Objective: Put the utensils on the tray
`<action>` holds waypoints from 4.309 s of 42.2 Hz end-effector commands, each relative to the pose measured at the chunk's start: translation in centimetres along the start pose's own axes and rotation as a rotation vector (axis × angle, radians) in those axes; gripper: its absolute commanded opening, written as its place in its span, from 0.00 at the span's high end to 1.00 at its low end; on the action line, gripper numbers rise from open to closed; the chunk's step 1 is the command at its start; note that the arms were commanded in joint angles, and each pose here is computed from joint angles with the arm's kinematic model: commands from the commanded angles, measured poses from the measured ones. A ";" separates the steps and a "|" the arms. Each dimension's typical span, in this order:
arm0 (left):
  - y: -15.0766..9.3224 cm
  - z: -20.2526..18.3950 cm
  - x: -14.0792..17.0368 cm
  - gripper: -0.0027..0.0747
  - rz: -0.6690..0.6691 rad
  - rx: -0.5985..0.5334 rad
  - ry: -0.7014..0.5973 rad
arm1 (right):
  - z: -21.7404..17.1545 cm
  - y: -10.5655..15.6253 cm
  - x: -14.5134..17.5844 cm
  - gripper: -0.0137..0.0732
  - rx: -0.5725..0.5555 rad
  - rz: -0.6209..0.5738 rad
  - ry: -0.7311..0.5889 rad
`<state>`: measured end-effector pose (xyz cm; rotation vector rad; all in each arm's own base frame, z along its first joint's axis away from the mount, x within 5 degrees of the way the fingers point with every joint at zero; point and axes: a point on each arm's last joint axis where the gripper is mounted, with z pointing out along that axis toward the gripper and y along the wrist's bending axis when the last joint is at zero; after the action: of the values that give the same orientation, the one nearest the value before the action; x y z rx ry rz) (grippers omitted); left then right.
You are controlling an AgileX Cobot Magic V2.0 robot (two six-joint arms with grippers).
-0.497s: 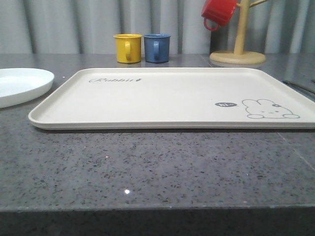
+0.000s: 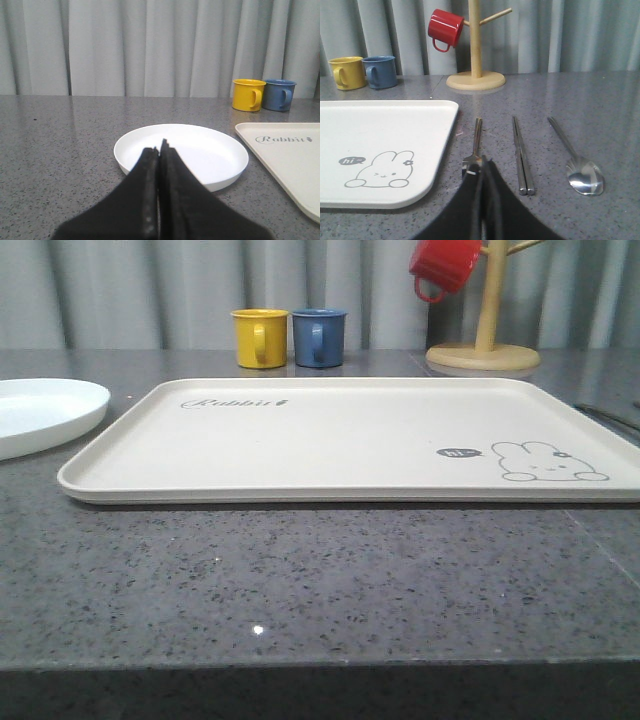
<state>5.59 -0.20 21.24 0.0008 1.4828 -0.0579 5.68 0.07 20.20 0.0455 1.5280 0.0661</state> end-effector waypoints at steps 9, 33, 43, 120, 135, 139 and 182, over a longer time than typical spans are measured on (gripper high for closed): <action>0.0 -0.3 -1.3 0.99 -0.007 -0.002 -0.153 | -0.3 0.1 -1.8 0.92 -0.002 -0.022 -0.184; -0.5 -0.8 -17.3 0.99 0.073 -0.007 -0.048 | -1.2 1.2 -16.0 0.92 0.001 -0.023 0.060; -0.5 2.8 -18.1 0.99 0.072 -0.011 0.241 | 2.7 1.2 -16.3 0.92 0.014 -0.022 0.316; 6.6 25.1 -6.1 0.37 -0.236 -0.026 1.029 | 8.6 0.9 -12.9 0.20 0.031 -0.019 0.620; 6.7 28.1 -3.5 0.51 -0.330 0.051 1.031 | 8.6 0.9 -12.9 0.20 0.031 -0.019 0.620; 6.8 28.2 -3.6 0.69 -0.328 0.041 1.014 | 8.6 0.9 -12.9 0.20 0.031 -0.019 0.620; -7.8 27.7 -8.7 0.99 -0.113 0.486 0.937 | 8.6 0.9 -12.9 0.20 0.031 -0.019 0.620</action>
<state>31.79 -6.66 30.84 0.3602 2.4536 -0.5242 13.30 0.32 31.99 0.0470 2.2391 0.0614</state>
